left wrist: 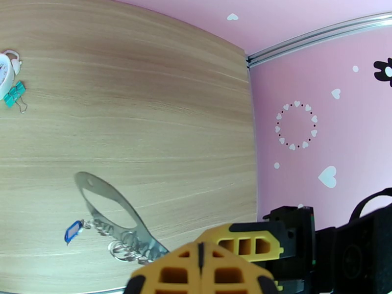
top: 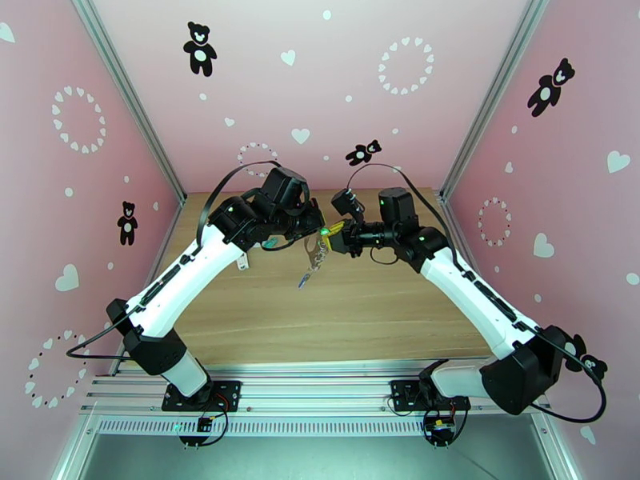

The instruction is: Remove the keys from the keyring

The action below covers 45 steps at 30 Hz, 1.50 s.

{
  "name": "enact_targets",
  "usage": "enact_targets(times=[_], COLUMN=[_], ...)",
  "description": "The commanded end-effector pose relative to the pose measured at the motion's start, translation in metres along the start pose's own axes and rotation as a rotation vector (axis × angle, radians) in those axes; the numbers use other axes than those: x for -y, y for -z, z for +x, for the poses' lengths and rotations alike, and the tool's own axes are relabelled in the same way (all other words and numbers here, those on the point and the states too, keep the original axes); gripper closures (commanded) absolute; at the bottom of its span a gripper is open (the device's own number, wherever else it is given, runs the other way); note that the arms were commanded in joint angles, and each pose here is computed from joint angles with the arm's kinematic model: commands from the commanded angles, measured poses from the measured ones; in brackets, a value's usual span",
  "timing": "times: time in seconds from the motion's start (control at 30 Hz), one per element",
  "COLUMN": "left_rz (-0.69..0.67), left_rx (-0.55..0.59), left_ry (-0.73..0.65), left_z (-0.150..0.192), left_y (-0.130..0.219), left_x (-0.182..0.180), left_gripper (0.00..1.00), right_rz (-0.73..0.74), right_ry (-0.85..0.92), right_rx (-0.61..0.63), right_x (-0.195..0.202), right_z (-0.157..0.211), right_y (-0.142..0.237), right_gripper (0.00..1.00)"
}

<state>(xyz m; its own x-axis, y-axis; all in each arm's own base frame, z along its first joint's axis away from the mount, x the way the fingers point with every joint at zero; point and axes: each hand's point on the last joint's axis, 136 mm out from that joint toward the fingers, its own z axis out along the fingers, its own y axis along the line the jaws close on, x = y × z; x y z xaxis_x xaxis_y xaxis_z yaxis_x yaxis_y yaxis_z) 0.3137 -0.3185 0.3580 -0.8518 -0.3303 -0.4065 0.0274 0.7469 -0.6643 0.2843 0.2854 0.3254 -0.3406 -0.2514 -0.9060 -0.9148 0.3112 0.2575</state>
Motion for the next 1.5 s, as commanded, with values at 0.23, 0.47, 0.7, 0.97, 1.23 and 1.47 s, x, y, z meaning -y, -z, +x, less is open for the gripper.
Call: enact_targets(times=[0.23,0.47,0.7,0.97,1.23,1.47], left_rz=[0.018,0.032,0.092,0.183,0.419,0.402], left_rx=[0.03,0.062,0.219,0.444,0.586,0.611], left_ry=[-0.002,-0.01,-0.087,-0.339,-0.649,-0.814], left_z=[-0.007,-0.011,-0.029,-0.022,0.021,0.058], left_y=[0.008,0.013,0.045,0.07,0.07,0.024], left_x=[0.004,0.005,0.008,-0.023,-0.035,-0.038], left_gripper=[1.0,1.0,0.67,0.62,0.48,0.33], right_rz=[0.012,0.069,0.124,0.265,0.44,0.547], right_ry=[0.024,-0.054,-0.214,-0.412,-0.607,-0.693], right_rx=[0.017,0.0,-0.086,-0.193,-0.218,-0.157], right_x=[-0.01,-0.005,-0.004,0.01,0.029,0.039], right_z=[-0.009,-0.009,0.003,0.014,0.013,0.002], right_y=[0.011,0.015,0.014,0.023,0.023,0.028], right_gripper=[0.91,0.94,0.97,1.0,1.0,1.0])
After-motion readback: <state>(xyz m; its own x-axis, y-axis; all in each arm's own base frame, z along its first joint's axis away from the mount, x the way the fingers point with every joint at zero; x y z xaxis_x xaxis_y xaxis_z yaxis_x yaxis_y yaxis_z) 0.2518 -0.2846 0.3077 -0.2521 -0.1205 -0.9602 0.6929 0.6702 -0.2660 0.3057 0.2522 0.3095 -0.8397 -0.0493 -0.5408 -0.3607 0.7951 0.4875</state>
